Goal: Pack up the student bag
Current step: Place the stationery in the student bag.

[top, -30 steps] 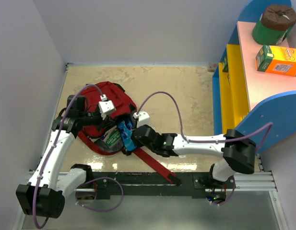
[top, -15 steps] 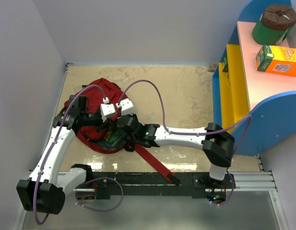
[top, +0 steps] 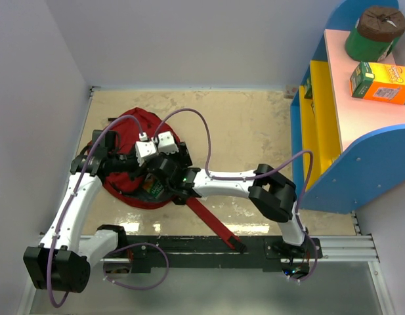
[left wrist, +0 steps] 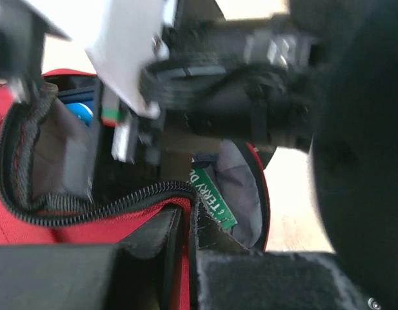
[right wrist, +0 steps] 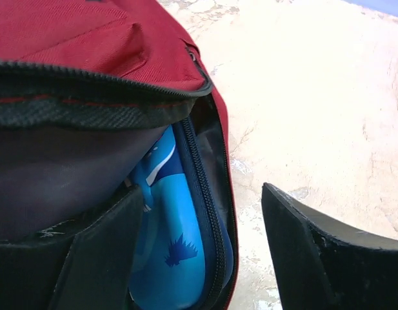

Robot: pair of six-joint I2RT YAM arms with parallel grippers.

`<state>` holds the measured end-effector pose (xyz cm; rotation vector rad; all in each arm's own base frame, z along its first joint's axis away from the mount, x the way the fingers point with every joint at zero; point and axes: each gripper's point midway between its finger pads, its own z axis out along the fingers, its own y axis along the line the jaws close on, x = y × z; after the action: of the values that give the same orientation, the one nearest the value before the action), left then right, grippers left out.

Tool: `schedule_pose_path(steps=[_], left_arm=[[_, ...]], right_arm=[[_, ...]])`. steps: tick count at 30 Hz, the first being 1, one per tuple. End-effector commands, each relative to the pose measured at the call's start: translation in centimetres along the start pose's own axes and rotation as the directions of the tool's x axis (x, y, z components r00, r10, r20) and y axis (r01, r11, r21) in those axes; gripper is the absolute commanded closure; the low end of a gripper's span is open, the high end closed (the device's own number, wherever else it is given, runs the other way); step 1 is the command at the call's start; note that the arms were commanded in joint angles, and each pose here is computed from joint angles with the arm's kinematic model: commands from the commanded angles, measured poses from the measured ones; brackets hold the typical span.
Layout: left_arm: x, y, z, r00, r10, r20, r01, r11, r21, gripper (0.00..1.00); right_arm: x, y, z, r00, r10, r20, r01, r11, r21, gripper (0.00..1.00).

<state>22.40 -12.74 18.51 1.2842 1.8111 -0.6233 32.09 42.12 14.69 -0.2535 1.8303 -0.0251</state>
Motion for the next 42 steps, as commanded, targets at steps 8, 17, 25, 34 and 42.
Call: schedule_pose_path(steps=[8, 17, 25, 34, 42], left_arm=[[-3.3, -1.3, -0.2, 0.992, 0.020, 0.128, -0.025, 0.999, 0.038, 1.00], [-3.7, -1.0, -0.3, 0.990, 0.021, 0.137, -0.023, 1.000, 0.017, 1.00], [-4.5, -0.7, -0.7, 0.989, 0.023, 0.149, -0.024, 1.000, 0.008, 1.00], [-4.4, -0.6, -0.4, 0.989, 0.018, 0.147, -0.020, 1.000, 0.016, 1.00], [-3.8, -1.2, -0.2, 0.991, 0.006, 0.136, -0.013, 0.998, 0.053, 1.00]], right_arm=[[1.8, -6.6, -2.9, 0.972, 0.225, -0.064, -0.228, 0.973, -0.037, 0.73], [4.0, -10.8, -2.4, 0.933, 0.344, -0.103, -0.347, 0.938, -0.007, 1.00], [5.2, -7.6, 1.1, 0.930, 0.332, -0.158, -0.337, 0.941, -0.011, 1.00], [2.1, -1.9, 3.4, 0.886, 0.430, -0.174, -0.451, 0.886, -0.109, 1.00], [0.2, 1.8, 6.0, 0.831, 0.528, -0.176, -0.549, 0.829, -0.107, 1.00]])
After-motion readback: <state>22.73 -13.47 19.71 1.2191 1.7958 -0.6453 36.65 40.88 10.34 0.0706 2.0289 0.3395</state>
